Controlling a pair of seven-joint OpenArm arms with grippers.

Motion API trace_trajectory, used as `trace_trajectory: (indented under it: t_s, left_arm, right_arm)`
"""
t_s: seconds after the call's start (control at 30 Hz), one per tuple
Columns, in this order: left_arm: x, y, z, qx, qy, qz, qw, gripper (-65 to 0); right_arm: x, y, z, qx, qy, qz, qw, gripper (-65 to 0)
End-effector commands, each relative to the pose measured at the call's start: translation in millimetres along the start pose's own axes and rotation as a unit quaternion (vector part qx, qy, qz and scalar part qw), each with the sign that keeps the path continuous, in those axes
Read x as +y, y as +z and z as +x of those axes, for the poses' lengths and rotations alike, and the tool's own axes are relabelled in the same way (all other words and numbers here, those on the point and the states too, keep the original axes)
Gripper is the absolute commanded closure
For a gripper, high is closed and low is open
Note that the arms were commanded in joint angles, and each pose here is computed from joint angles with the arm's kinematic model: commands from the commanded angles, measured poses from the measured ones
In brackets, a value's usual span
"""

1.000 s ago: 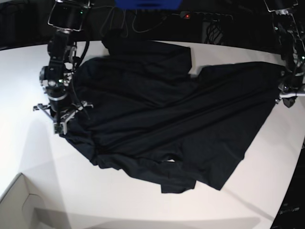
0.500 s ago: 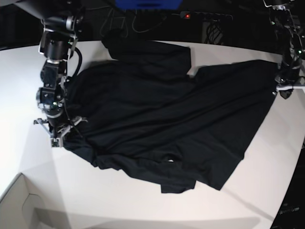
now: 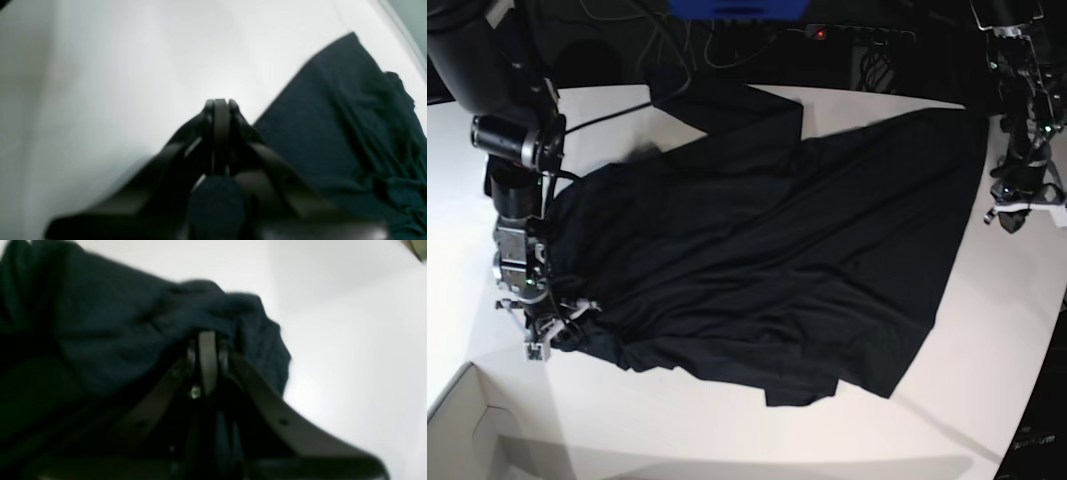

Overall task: Layout the t-shirt on the table in an organized manner, then fold the t-shirt properly
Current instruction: 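Release with the right gripper and regrasp the shirt edge nearby, then grasp the shirt edges with both grippers and pull them apart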

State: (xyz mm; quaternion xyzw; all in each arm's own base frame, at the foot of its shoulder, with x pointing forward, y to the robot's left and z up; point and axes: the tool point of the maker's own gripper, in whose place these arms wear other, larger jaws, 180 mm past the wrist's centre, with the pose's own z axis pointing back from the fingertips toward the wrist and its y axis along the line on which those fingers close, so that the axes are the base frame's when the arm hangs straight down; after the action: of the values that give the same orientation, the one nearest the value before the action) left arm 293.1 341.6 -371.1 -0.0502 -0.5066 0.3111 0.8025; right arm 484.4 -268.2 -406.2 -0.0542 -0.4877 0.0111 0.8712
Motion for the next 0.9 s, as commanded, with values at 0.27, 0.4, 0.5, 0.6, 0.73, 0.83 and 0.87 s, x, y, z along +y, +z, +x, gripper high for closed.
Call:
trace_trajectory:
  t_s: [0.27, 0.4, 0.5, 0.6, 0.73, 0.83, 0.87]
  left_arm:
    - [-111.1, -25.2, 4.9, -0.004, -0.041, -0.123, 0.992, 0.0]
    - [-144.1, -38.2, -6.0, 0.015, -0.054, -0.152, 0.987, 0.0]
    - [-157.6, -54.4, -16.0, 0.034, -0.061, -0.157, 0.985, 0.0]
    - [-162.6, -75.6, -21.5, 0.053, -0.066, -0.149, 0.985, 0.0]
    - [-163.1, -99.6, -22.0, 0.067, -0.051, -0.129, 0.988, 0.0]
    - [-165.6, -117.2, -26.1, 0.084, -0.032, -0.113, 0.990, 0.0]
    - [-163.0, -122.4, -29.9, 0.092, -0.027, -0.104, 0.990, 0.0]
  right_arm:
    - [-50.8, 18.5, 85.5, -0.115, 0.014, -0.088, 0.9893, 0.0]
    - [-55.0, 40.1, 68.5, -0.098, 0.038, -0.105, 0.9889, 0.0]
    - [-41.3, 58.2, 55.2, -0.087, 0.046, -0.107, 0.9894, 0.0]
    - [-20.6, 81.9, 35.7, -0.076, 0.049, -0.103, 0.9905, 0.0]
    - [7.0, 103.3, 12.8, -0.059, 0.036, -0.092, 0.9933, 0.0]
    - [29.7, 109.8, -6.8, -0.035, 0.038, -0.073, 0.9960, 0.0]
    - [34.7, 112.3, -16.5, -0.024, 0.041, -0.068, 0.9966, 0.0]
